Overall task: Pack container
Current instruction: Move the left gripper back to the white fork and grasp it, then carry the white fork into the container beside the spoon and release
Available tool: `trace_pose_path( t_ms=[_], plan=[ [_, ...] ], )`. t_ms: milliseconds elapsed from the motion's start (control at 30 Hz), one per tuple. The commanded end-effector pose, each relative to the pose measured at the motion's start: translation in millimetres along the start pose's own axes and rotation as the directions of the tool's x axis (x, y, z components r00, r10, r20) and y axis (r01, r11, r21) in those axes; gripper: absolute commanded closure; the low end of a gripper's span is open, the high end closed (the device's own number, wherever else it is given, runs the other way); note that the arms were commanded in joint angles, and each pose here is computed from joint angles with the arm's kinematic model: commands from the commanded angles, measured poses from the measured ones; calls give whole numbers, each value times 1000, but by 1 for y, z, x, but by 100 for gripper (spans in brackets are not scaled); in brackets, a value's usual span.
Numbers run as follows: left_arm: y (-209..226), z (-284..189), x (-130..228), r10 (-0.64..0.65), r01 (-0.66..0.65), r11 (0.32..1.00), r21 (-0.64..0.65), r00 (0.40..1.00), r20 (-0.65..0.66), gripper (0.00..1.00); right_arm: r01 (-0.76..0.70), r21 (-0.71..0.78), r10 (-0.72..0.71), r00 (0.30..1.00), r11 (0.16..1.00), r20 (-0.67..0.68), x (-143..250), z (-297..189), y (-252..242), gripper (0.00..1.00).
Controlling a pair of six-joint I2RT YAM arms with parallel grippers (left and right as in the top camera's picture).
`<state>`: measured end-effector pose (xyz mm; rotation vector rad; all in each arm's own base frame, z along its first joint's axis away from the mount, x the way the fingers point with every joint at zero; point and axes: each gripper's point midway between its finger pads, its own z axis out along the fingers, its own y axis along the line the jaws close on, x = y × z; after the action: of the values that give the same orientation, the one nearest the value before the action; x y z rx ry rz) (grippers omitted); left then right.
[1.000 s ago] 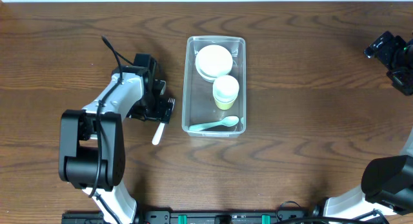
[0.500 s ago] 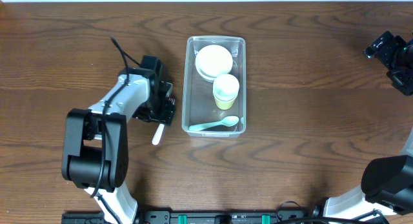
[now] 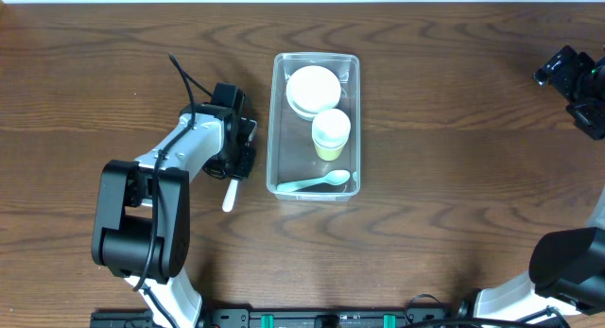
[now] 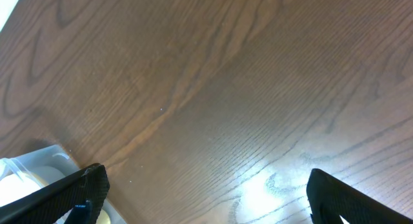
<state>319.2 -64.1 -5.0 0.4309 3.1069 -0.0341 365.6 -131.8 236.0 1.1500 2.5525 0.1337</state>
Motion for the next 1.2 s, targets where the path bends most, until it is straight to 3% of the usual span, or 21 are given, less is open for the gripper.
trace_pose_path(
  t_ms=[0,167,467,567,633,733,867,933,1033,1167],
  plan=[
    [4,-11,-8,-3,3,1000,-7,1000,21,81,1,4,-1,1000,1000,-5,0,2,-2,1],
    [21,-65,-28,3,7,994,-107,995,96,94,1,5,-1,1000,1000,-5,0,2,-2,1],
    [5,-201,-33,82,-39,989,-145,948,307,94,1,4,-1,1000,1000,-5,0,2,-2,1],
    [-36,-240,-31,235,-204,972,-119,879,415,95,1,5,-1,1000,1000,-5,0,2,-2,1],
    [-73,-251,-26,417,-411,904,-119,787,454,94,1,5,-1,1000,1000,-5,0,2,-2,1],
    [-109,-240,-15,635,-629,759,-167,659,404,94,0,5,0,1000,1000,-5,0,2,-2,1],
    [-144,-199,7,881,-879,442,-180,388,270,94,1,5,-1,1000,1000,-5,0,2,-2,1],
    [-155,-178,13,933,-932,323,-163,284,223,94,1,5,-1,1000,1000,-5,0,2,-2,1],
    [-168,-148,10,957,-959,246,-143,217,194,94,1,5,-1,1000,1000,-5,0,2,-2,1],
    [-175,-119,-5,961,-964,235,-124,211,177,94,0,4,0,1000,1000,-5,0,2,-2,1]
  ],
)
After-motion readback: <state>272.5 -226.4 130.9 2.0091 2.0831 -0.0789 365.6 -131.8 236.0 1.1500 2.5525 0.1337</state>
